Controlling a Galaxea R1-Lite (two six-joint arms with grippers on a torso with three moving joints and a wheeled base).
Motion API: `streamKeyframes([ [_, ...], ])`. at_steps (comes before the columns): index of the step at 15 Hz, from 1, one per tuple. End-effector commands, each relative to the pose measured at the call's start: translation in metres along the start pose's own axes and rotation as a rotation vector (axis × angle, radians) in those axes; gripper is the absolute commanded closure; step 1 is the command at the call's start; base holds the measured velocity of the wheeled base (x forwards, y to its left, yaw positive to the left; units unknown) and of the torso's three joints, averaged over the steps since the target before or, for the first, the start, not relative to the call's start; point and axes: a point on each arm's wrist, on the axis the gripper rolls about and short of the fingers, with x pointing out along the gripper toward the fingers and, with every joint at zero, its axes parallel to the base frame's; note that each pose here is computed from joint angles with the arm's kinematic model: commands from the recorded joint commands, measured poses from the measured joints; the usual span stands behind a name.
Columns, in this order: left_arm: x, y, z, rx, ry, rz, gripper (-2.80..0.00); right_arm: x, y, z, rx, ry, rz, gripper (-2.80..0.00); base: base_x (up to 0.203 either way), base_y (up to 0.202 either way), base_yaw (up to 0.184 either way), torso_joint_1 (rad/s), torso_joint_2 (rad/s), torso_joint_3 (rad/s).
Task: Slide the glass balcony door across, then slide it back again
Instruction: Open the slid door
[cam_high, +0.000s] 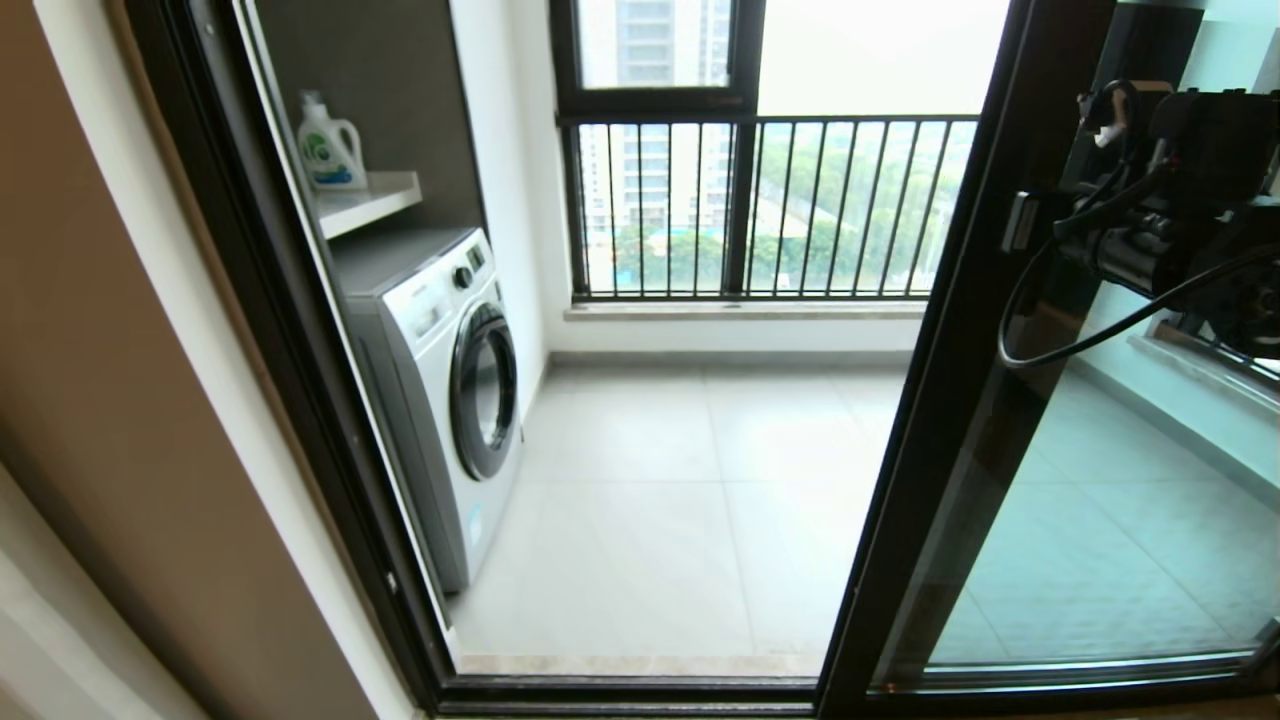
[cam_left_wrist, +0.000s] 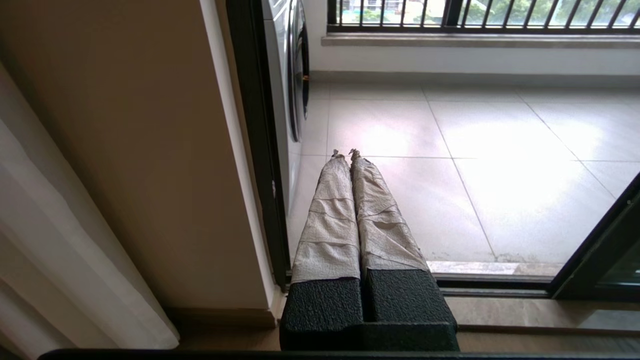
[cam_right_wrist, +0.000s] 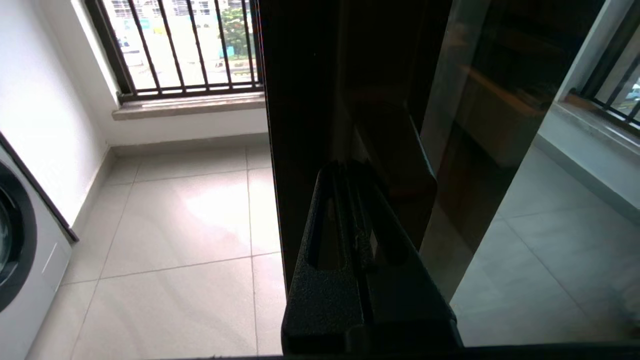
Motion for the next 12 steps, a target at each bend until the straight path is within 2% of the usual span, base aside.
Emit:
streamKeyframes([
  [1,0.000,0.000,0.000,0.000,0.001,0.000,0.00,0.002,-0.008,0.000,-0.001,-0.002,-0.003,0.00,0.000,0.000,0.000,0.000,0.00,0.000],
  [12,0.000,0.000,0.000,-0.001,0.001,0.000,0.00,0.009,-0.057,-0.002,-0.006,-0.001,-0.064,0.00,0.000,0.000,0.000,0.000,0.00,0.000],
])
